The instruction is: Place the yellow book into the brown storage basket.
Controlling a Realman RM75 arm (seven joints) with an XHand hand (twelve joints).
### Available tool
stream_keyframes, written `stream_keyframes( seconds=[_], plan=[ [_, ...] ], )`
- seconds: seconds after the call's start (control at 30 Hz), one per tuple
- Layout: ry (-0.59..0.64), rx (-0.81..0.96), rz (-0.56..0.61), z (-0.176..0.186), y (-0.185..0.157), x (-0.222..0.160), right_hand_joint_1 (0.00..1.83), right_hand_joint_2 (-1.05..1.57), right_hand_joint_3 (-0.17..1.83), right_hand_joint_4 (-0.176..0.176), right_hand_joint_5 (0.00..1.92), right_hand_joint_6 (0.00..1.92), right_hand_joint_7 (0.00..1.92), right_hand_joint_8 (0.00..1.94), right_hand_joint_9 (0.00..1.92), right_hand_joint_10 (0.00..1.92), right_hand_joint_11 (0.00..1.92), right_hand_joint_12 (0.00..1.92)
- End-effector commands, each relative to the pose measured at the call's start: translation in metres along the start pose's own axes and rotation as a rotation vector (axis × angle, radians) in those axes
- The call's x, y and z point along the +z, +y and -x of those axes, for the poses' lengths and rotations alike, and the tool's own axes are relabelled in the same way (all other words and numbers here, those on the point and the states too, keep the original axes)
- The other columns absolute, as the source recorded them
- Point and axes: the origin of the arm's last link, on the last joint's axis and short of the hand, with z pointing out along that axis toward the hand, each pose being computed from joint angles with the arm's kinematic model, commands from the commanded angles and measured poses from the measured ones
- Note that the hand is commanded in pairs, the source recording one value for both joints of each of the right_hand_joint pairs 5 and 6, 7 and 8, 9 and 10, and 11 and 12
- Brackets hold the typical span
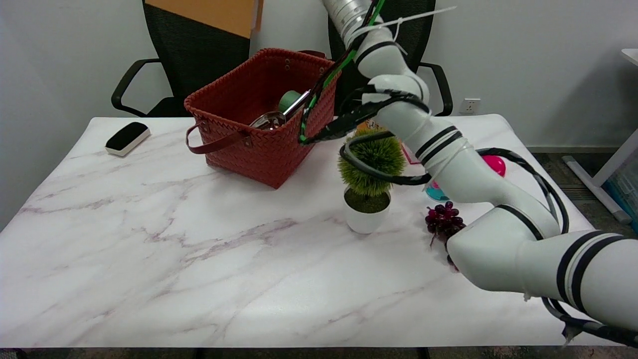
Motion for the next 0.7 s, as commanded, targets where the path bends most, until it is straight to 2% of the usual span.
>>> stream_keyframes(
  seconds=[0.03,0.3,0.5,0.7],
  plan=[
    [-0.009,-0.244,0.013,-0.076,-0.042,0.04,1.17,1.31,0.62,0.0,1.34,1.34,1.56,1.56,1.59,1.59,1.54,1.54],
    [-0.092,-0.403,0.12,-0.102,-0.032,0.062,1.2,1.23,0.65,0.0,1.31,1.31,1.54,1.54,1.56,1.56,1.49,1.49],
    [-0.143,-0.398,0.241,-0.109,0.005,0.058,1.21,1.16,0.68,0.0,1.29,1.29,1.52,1.52,1.53,1.53,1.45,1.45],
    [-0.172,-0.48,0.328,-0.118,0.038,0.046,1.22,1.11,0.71,0.0,1.27,1.27,1.5,1.5,1.51,1.51,1.42,1.42]
  ],
)
